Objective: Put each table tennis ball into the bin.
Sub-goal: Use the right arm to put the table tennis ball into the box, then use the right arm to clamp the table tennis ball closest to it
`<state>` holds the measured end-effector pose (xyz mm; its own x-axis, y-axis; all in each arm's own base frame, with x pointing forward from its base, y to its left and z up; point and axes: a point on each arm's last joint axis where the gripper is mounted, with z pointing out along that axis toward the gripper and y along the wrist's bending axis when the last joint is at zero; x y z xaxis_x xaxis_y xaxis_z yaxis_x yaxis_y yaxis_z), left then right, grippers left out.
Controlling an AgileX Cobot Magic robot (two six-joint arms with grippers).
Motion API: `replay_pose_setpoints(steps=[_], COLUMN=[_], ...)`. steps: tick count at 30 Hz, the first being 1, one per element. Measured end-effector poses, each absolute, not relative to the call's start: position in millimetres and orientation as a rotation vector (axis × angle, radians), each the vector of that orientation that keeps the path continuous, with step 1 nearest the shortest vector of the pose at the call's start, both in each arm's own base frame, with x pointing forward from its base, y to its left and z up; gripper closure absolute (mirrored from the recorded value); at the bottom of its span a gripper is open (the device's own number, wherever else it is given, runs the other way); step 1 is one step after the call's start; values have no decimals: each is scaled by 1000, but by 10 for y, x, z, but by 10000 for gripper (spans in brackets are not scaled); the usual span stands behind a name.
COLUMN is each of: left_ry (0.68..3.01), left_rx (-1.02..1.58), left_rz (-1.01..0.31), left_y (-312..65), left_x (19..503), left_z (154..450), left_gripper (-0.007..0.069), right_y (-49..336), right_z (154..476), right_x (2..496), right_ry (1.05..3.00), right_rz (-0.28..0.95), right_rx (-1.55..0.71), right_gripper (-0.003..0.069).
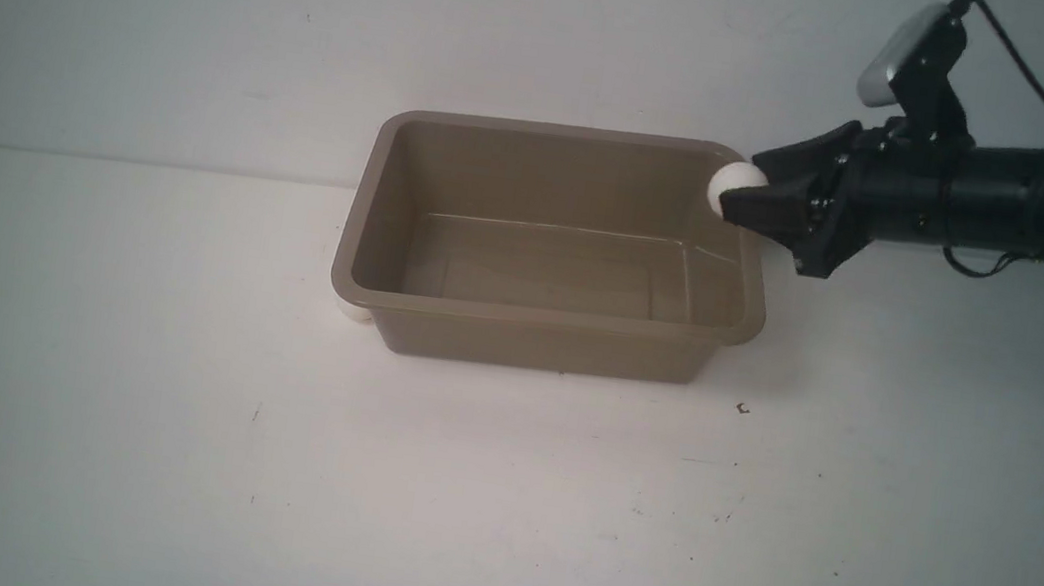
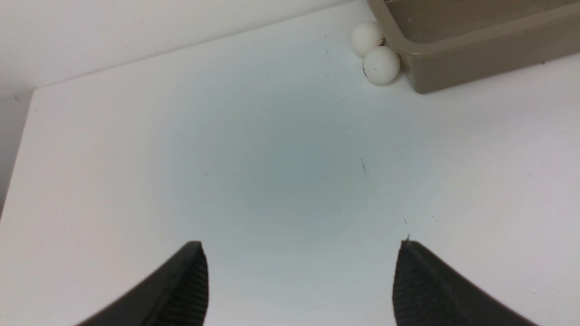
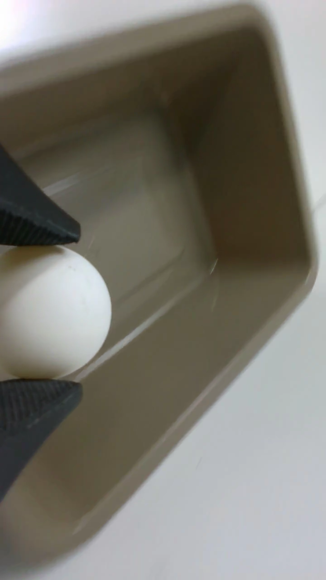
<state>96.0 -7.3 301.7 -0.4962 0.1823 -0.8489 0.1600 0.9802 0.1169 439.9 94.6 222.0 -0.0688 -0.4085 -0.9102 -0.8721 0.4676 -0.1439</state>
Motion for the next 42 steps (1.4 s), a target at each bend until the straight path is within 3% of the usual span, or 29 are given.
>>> replay_pose_setpoints(steps=[4, 12, 18, 23, 28, 34, 42], left_ry=[2099, 2099, 2100, 2101, 2101, 2102, 2102], left_rx=[240, 240, 240, 241, 241, 242, 242], left_rz=[27, 27, 27, 27, 27, 29, 31], left_y=[-73, -73, -73, -73, -73, -72, -71], left_x=[960, 960, 959, 959, 959, 959, 959], left_z=[3017, 3017, 3016, 3014, 3014, 3014, 3014], left_gripper=[135, 135, 135, 135, 135, 135, 135], right_y=[1147, 1443, 1426, 1413, 1400, 1223, 503], right_z=[2212, 2115, 2131, 2159, 2198, 2207, 2219], right_x=[4353, 4339, 4380, 4419, 4451, 4508, 4640], right_ry=[1656, 1621, 1637, 1638, 1596, 1600, 1682], right_rz=[587, 499, 476, 457, 427, 391, 316], right_rx=[-1155, -1234, -1176, -1110, -1081, -1048, -888], right_gripper=[316, 316, 309, 230, 217, 217, 217])
